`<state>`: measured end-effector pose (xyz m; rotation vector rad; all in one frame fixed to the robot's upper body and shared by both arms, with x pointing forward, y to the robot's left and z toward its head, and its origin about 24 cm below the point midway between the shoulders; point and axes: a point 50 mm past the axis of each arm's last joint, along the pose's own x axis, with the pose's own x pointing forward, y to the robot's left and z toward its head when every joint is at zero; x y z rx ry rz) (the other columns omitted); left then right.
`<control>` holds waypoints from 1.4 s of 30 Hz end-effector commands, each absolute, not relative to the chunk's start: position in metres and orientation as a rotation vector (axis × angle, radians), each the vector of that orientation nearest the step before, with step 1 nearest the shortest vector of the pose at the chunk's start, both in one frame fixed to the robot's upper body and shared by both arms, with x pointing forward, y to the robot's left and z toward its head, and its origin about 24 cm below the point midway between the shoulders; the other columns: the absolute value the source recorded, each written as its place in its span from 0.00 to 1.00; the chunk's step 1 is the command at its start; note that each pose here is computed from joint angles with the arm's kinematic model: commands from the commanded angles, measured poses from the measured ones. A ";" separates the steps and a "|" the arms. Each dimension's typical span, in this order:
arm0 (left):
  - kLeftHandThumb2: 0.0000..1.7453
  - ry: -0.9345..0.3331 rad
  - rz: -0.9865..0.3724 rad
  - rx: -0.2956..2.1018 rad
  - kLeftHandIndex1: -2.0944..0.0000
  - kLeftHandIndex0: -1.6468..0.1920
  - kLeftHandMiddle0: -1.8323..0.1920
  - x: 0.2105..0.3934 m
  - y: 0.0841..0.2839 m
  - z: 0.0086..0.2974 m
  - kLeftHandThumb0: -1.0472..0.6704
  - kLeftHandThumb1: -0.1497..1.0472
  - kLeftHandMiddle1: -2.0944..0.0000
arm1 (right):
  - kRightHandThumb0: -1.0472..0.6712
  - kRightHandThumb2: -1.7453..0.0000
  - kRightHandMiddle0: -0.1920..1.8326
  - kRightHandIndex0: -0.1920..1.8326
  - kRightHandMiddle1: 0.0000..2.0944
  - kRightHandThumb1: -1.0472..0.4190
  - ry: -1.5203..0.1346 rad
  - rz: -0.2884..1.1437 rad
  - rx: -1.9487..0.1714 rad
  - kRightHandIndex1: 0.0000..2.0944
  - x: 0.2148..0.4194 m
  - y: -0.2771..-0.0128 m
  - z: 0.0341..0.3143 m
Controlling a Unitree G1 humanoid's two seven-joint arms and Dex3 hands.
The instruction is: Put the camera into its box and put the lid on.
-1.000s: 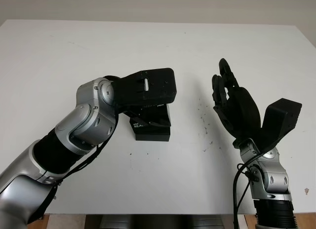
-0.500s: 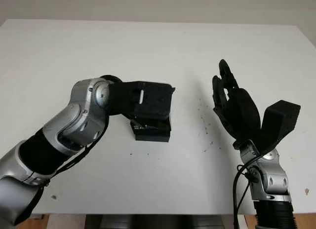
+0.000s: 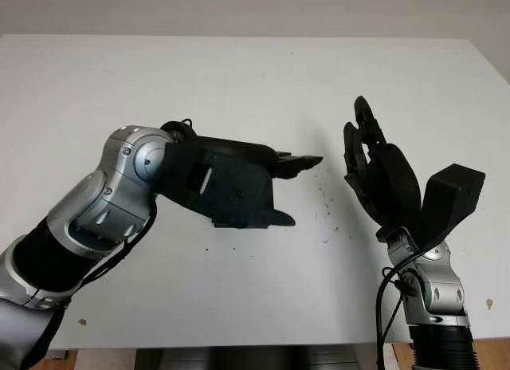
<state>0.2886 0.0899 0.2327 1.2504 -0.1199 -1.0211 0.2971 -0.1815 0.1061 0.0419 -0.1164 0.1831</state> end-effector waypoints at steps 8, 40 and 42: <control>0.36 -0.170 -0.887 1.191 1.00 1.00 1.00 0.299 0.107 0.241 0.16 1.00 1.00 | 0.24 0.64 0.00 0.00 0.02 0.00 -0.117 0.182 0.033 0.01 0.297 -0.184 0.104; 0.41 -0.223 -0.233 0.074 1.00 1.00 1.00 0.342 0.184 0.144 0.14 1.00 1.00 | 0.15 0.62 0.00 0.00 0.00 0.00 -0.243 0.107 -0.073 0.00 0.299 -0.149 0.133; 0.41 -0.227 -0.222 0.059 1.00 1.00 1.00 0.340 0.184 0.143 0.14 1.00 1.00 | 0.16 0.61 0.00 0.00 0.00 0.00 -0.236 0.121 -0.056 0.00 0.298 -0.148 0.131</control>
